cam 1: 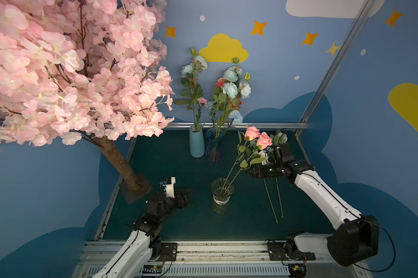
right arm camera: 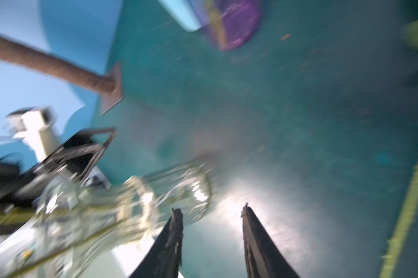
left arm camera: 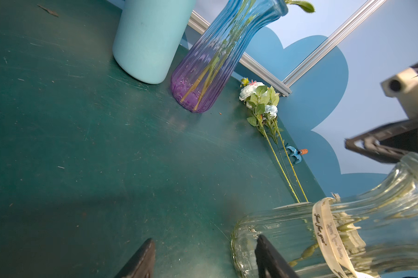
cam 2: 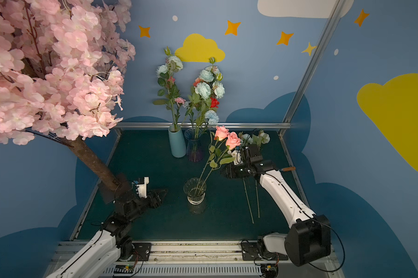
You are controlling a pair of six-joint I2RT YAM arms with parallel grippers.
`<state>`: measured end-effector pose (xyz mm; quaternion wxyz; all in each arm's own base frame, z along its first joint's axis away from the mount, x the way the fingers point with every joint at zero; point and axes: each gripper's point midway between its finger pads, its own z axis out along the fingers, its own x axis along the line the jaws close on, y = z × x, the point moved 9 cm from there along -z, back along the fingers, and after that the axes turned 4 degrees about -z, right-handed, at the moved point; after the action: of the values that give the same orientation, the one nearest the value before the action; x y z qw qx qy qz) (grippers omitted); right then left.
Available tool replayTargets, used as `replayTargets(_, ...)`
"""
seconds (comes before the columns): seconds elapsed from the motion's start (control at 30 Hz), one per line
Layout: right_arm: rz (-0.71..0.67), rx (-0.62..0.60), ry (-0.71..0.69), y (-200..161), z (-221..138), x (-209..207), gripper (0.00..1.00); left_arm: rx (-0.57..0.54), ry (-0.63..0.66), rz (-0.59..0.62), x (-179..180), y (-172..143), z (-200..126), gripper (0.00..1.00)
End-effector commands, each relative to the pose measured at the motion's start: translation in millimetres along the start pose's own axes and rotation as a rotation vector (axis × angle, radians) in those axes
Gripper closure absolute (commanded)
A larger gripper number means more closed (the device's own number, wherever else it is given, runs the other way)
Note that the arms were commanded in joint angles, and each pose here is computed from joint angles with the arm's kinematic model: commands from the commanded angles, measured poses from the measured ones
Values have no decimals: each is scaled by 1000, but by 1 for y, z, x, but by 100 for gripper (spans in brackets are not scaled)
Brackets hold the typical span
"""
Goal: Pick out blue flowers from the vase
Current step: Move the vase to the center of the board.
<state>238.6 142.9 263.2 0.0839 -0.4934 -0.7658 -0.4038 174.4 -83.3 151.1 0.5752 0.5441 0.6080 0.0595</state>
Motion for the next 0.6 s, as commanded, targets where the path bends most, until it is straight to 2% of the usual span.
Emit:
replayTargets(0.0,8,-26,110,-11,-18,27,60,-22,-23,11,-4,4,-2,34)
replayTargets(0.13,-60,-87,140,-10,-30,57,60,-20,-21,11,-4,5,-1,34)
replayTargets(0.37,-121,47,89,-15,-18,82,58,-15,-13,6,-3,5,0,34)
replayTargets(0.57,-159,69,11,-14,-6,91,58,-14,-24,8,-4,5,0,35)
